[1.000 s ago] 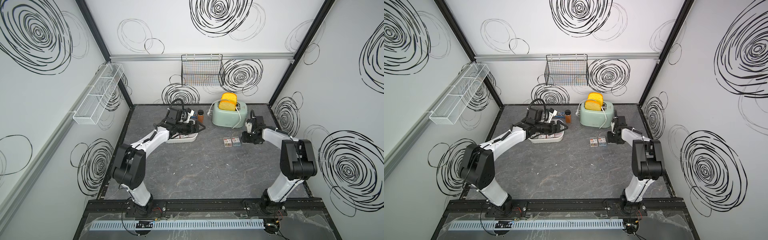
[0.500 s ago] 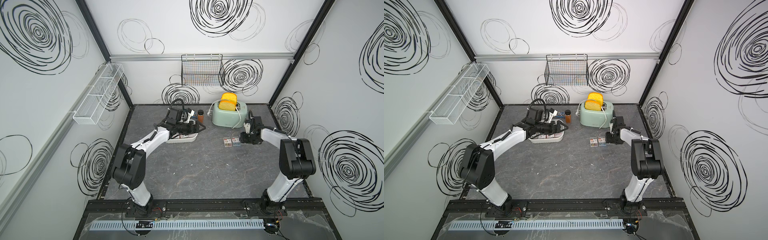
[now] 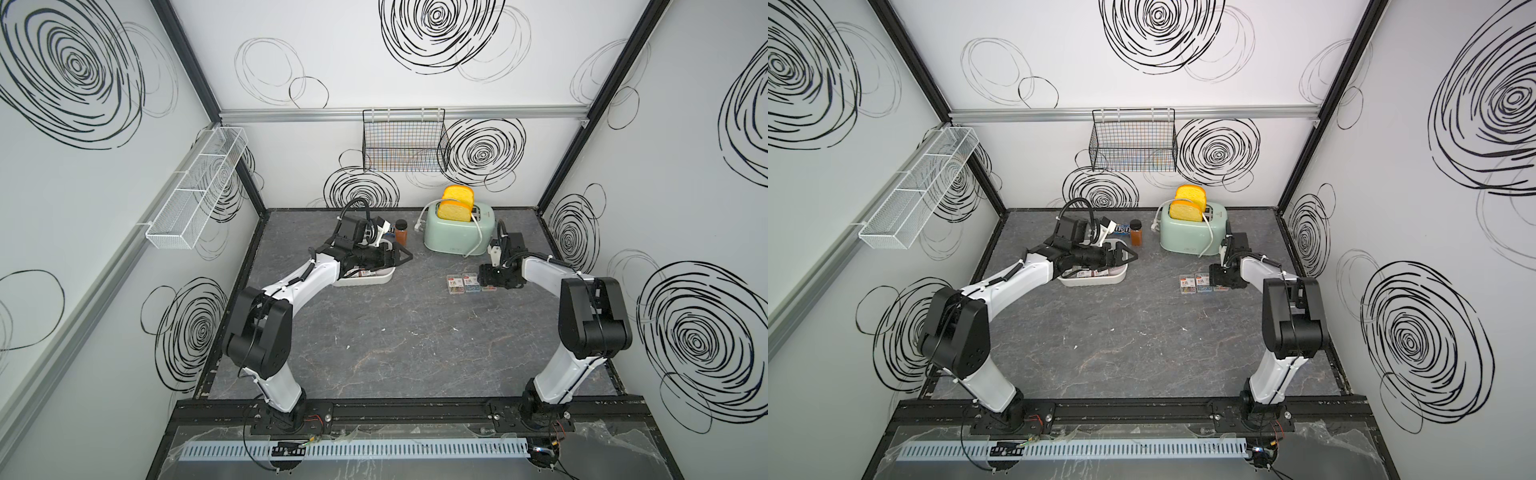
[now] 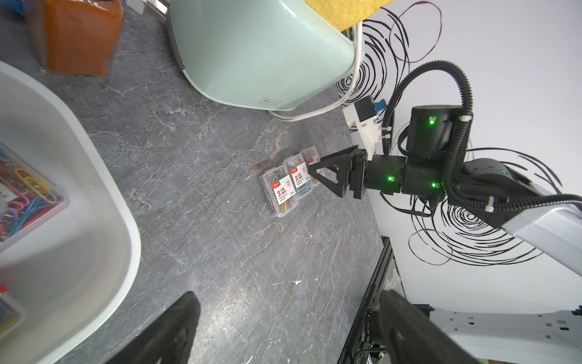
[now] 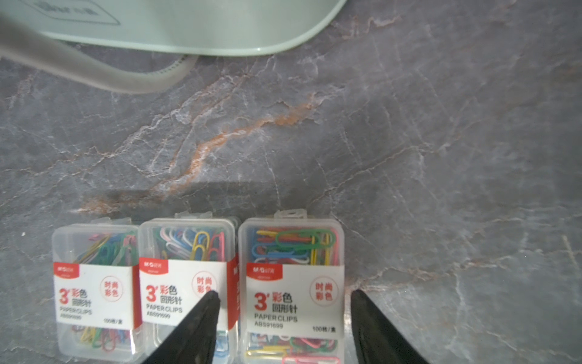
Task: Take the paper clips out of the storage box
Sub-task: Place the boxed paper clips at the center of the board, then pick up the boxed paper clips from the storage box.
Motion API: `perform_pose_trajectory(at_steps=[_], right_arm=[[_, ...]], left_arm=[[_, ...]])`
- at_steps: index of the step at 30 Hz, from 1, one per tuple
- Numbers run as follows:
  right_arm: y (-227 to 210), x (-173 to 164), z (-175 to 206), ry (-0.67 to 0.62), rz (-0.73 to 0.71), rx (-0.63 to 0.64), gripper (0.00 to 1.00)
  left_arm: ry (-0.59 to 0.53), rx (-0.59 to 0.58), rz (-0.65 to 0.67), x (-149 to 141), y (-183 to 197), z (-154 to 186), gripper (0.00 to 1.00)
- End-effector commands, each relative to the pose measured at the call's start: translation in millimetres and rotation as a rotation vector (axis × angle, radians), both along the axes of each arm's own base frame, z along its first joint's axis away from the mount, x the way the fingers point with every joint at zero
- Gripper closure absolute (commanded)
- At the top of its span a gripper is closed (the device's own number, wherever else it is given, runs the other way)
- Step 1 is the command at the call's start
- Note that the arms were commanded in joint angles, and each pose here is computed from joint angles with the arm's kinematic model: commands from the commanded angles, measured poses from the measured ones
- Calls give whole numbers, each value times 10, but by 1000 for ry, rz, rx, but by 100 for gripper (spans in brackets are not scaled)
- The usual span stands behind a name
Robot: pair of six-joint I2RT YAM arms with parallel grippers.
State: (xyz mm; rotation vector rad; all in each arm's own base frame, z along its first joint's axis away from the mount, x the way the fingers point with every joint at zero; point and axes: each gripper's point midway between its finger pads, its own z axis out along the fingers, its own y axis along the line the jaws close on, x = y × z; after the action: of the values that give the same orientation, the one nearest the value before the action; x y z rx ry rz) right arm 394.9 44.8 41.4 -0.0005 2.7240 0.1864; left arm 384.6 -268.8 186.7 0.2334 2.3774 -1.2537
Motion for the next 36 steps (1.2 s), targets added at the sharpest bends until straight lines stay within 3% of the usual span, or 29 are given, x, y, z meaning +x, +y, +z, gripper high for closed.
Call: perform_pose_trajectory(at_steps=[1, 7, 14, 24, 36], right_arm=[[24, 93, 194, -46, 1, 24, 30], [80, 164, 524, -107, -13, 77, 22], [306, 201, 910, -162, 11, 178, 0], [771, 155, 1300, -209, 119, 257, 1], [1016, 53, 1422, -228, 201, 231, 1]], left_arm=[[-45, -2, -13, 47, -44, 67, 6], [-57, 22, 1, 84, -12, 75, 4], [-77, 178, 103, 258, 321, -10, 1], [-54, 384, 301, 526, 987, -185, 2], [-33, 486, 344, 931, 951, -580, 2]])
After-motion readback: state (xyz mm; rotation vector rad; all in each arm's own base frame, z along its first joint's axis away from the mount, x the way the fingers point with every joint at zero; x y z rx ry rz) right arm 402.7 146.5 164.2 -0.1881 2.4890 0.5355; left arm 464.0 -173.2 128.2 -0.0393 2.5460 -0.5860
